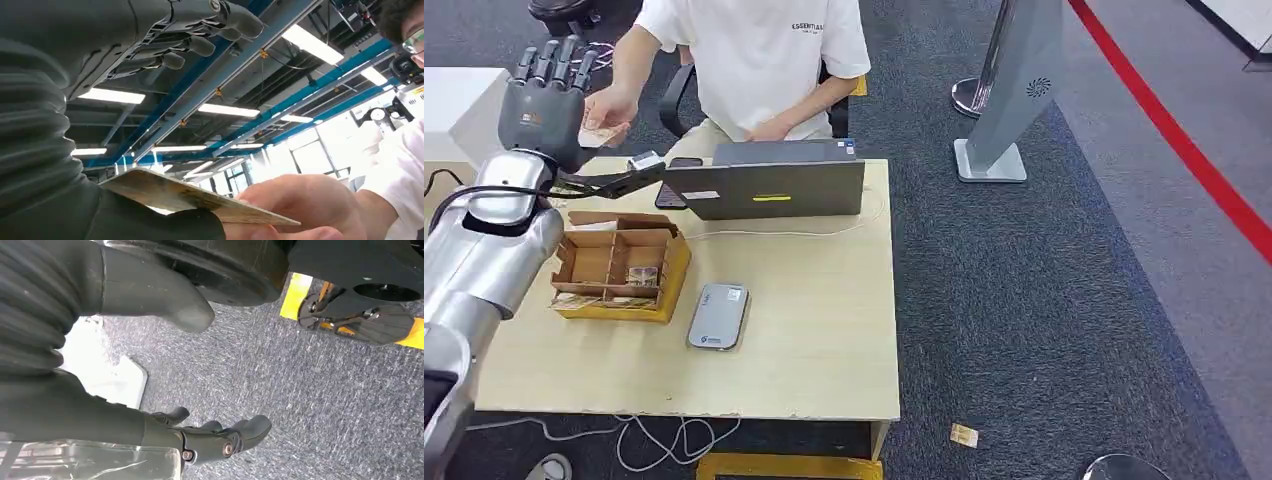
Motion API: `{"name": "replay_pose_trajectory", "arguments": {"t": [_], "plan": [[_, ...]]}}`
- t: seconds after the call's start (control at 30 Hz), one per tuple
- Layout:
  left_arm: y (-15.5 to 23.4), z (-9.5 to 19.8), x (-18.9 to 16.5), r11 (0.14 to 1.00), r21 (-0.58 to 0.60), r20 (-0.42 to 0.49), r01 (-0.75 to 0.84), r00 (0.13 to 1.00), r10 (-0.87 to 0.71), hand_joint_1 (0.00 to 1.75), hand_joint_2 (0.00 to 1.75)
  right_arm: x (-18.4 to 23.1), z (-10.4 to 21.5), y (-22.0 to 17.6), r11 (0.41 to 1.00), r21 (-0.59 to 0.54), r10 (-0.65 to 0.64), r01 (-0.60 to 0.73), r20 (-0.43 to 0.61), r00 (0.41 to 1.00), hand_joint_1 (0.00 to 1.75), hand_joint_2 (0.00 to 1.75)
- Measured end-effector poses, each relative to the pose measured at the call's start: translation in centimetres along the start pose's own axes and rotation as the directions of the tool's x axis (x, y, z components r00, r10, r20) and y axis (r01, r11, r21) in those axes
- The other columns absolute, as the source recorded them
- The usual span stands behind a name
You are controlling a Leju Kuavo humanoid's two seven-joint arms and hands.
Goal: Pass the card to the sensor for recognition and then transmit it.
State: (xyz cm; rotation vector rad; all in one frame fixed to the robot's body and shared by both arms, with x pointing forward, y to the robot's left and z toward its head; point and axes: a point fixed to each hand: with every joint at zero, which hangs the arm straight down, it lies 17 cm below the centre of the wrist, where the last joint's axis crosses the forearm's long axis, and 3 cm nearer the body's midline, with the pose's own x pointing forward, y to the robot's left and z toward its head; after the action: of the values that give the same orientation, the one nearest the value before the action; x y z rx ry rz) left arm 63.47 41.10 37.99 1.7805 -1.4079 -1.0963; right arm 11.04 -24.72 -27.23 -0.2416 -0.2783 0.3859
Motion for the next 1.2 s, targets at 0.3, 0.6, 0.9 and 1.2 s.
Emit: {"name": "replay_pose_trajectory", "arguments": {"t": [0.3,0.6,0.9,1.2], "plan": [[-0.1,0.0,0.3,1.000,-0.001,0.003,-0.004,1.000,0.004,1.75,1.75,0.0,0.0,0.0,1.000,0.000,0.002,-0.002,0.000,1.000,0.00,1.75],[-0.9,0.2,1.3,0.999,-0.039,0.032,-0.019,0.999,0.020,1.75,1.75,-0.1,0.0,0.0,1.000,0.000,0.004,-0.004,-0.004,1.000,0.00,1.75],[-0.9,0.1,1.6,0.999,-0.037,0.031,-0.035,0.999,0.036,1.75,1.75,-0.1,0.0,0.0,1.000,0.000,0.016,-0.016,0.000,1.000,0.00,1.75],[-0.7,0.1,2.4,0.998,-0.030,0.039,-0.050,0.998,0.051,1.75,1.75,-0.2,0.0,0.0,1.000,0.000,0.023,-0.023,-0.003,1.000,0.00,1.75]]}}
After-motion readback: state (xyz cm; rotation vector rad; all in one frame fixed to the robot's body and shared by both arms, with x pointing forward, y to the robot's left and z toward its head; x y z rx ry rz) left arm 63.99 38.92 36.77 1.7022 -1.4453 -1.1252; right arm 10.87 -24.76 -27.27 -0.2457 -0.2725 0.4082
